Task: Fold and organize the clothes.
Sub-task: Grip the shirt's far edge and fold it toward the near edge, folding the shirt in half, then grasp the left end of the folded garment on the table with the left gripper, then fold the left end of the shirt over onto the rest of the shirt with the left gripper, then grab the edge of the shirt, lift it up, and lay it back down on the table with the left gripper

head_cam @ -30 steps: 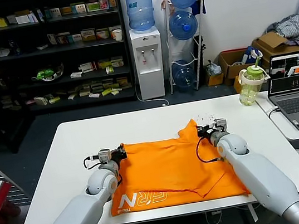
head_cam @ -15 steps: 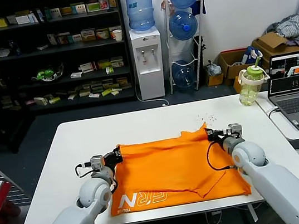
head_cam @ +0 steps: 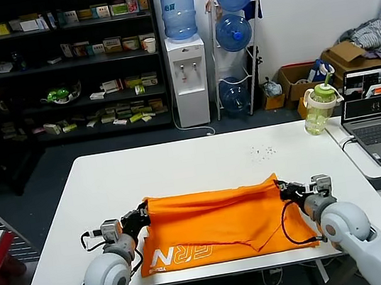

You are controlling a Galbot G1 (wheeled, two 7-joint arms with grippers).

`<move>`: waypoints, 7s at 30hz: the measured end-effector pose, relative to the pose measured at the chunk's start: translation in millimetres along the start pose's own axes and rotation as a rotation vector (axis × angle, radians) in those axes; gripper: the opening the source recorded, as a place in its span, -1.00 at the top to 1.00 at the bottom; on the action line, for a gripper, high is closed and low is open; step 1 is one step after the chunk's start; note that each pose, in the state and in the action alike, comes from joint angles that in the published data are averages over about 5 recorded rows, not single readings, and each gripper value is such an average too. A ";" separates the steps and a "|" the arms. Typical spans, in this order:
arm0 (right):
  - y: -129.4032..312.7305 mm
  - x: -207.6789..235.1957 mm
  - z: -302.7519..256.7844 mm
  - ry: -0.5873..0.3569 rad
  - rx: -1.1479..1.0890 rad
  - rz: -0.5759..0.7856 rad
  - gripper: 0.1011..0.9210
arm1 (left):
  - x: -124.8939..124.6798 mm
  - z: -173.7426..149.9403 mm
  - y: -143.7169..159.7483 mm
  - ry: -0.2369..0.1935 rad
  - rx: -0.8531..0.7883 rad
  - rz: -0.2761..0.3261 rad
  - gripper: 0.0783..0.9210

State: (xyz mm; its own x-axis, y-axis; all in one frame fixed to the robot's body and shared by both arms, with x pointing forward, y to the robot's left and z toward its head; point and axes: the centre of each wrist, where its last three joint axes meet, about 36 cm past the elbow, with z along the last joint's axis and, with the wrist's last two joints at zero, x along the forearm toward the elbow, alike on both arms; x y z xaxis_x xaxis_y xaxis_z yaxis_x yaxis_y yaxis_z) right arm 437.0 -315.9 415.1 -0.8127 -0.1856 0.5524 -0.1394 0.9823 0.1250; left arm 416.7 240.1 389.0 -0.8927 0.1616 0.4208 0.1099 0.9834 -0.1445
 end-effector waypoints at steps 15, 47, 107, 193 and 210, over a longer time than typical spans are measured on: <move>12.5 47.3 11.5 0.048 0.012 0.002 0.88 | 40.3 20.6 -9.5 0.035 0.008 0.010 0.95; 4.4 91.5 24.4 0.028 -0.033 0.049 -0.76 | 38.6 61.8 -14.9 0.066 0.027 -0.035 -0.76; 21.7 74.3 28.2 0.000 -0.062 -0.004 -0.76 | 78.3 36.0 124.2 0.014 -0.178 -0.264 0.94; 37.3 86.7 62.4 0.026 -0.107 0.023 -0.76 | 56.5 -7.8 61.9 0.142 0.027 0.006 -0.77; 34.7 85.8 64.3 0.033 -0.109 0.029 -0.76 | 30.6 -6.2 157.5 0.247 -0.014 0.087 -0.77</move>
State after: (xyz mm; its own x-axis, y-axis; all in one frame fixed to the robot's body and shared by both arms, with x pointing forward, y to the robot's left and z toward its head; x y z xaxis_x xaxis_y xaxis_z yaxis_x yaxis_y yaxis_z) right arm 326.1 -296.2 413.8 -0.7963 -0.1595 0.5836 -0.0521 0.9791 0.1965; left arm 409.4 400.4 384.7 -0.7462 0.2591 0.6132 0.1891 0.9657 -0.1780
